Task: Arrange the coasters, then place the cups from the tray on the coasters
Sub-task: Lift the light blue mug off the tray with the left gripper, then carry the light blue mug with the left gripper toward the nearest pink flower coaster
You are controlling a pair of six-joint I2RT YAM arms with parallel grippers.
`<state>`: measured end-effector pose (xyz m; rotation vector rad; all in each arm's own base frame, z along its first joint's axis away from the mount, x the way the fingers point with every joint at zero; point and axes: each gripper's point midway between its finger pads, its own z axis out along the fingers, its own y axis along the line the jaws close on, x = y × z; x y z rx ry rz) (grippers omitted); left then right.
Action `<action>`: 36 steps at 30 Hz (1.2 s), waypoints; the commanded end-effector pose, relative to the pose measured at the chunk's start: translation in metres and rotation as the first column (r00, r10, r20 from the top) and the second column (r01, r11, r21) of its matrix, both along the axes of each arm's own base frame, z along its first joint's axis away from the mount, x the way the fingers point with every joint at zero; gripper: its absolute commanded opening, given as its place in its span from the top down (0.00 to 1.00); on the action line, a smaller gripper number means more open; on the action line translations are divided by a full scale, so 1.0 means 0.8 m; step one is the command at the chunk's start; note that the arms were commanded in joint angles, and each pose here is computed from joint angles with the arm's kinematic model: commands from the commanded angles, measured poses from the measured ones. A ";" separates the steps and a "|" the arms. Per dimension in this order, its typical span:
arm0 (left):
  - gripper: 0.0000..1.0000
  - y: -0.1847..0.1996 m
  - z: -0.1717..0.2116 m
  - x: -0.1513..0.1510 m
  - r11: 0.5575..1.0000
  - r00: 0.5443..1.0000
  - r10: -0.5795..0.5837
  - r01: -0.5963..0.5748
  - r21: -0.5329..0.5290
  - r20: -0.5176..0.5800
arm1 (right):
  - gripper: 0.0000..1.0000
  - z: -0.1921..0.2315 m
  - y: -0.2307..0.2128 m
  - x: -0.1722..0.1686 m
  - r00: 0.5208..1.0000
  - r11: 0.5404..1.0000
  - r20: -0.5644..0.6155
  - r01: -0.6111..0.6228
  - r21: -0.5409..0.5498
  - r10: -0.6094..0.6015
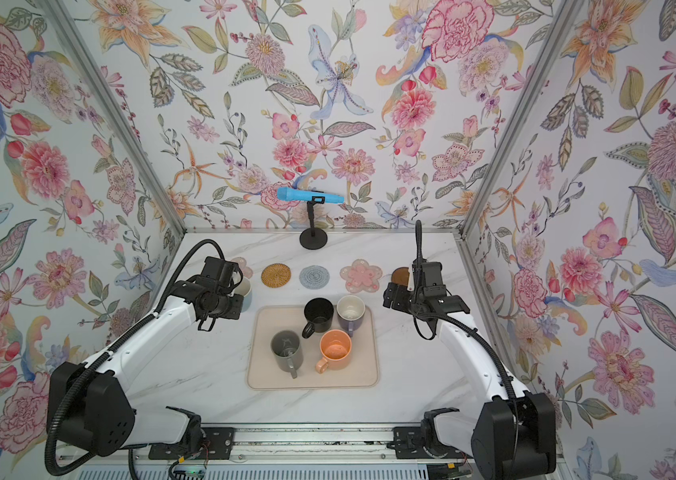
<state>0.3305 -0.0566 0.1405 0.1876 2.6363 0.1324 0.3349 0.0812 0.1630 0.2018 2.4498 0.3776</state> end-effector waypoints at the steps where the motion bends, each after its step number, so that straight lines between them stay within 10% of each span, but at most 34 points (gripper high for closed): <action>1: 1.00 0.014 0.035 0.034 0.999 0.995 0.031 -0.031 -0.008 0.097 | 0.09 0.000 0.002 -0.001 1.000 1.000 0.004 0.004 0.016 -0.004; 36: 1.00 0.056 0.047 0.146 0.992 0.983 0.120 -0.123 0.013 0.137 | 0.09 -0.010 0.007 -0.020 0.998 1.000 -0.066 0.009 0.010 -0.009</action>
